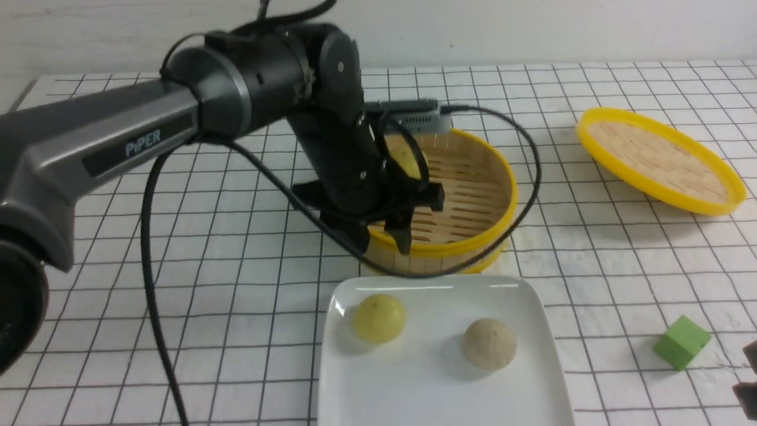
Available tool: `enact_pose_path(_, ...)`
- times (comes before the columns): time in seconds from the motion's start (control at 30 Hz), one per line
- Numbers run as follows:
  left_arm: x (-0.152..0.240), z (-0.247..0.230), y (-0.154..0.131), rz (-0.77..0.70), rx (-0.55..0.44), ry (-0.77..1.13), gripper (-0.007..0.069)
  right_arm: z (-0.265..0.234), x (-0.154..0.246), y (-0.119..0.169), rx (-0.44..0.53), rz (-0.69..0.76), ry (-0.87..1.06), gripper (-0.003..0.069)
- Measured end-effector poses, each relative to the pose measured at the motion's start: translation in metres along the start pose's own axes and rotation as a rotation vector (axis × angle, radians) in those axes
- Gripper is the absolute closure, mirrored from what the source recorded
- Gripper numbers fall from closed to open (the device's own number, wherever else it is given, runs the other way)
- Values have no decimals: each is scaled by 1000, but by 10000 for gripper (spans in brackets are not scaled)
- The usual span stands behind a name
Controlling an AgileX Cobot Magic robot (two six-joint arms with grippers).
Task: Put the steamed buns into the plate on the white-black tablecloth.
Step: 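Reach into the bamboo steamer and grasp a bun with the left gripper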
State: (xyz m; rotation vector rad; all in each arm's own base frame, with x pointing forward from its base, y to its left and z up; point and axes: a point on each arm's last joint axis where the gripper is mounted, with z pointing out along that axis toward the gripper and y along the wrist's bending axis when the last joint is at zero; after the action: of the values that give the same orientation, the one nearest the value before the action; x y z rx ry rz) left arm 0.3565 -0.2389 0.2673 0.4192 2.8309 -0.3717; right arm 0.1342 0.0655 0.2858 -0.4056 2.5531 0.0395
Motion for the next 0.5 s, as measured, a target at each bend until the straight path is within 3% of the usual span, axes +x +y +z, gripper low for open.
enact_pose_path(0.03, -10, -8, -2, 16, -17, -25, 347, 0, 0, 0, 0, 0, 0, 634)
enact_pose_path(0.07, -10, -7, -1, 17, -22, -22, 361, 0, 0, 0, 0, 0, 0, 633)
enact_pose_path(0.1, -25, -17, -5, 24, -36, -59, 473, 0, 0, 0, 0, 0, 0, 631)
enact_pose_path(0.13, -33, -18, -6, 26, -42, -75, 536, 0, 0, 0, 0, 0, -1, 629)
enact_pose_path(0.2, -46, -13, -9, 24, -42, -87, 594, 0, 0, 0, -1, 0, -3, 627)
enact_pose_path(0.37, -80, 9, -16, -46, -13, -171, 623, 0, 0, 1, -9, 6, -1, 620)
enact_pose_path(0.5, -95, 31, -15, -96, -17, -221, 575, 0, 0, 2, -25, 17, -2, 612)
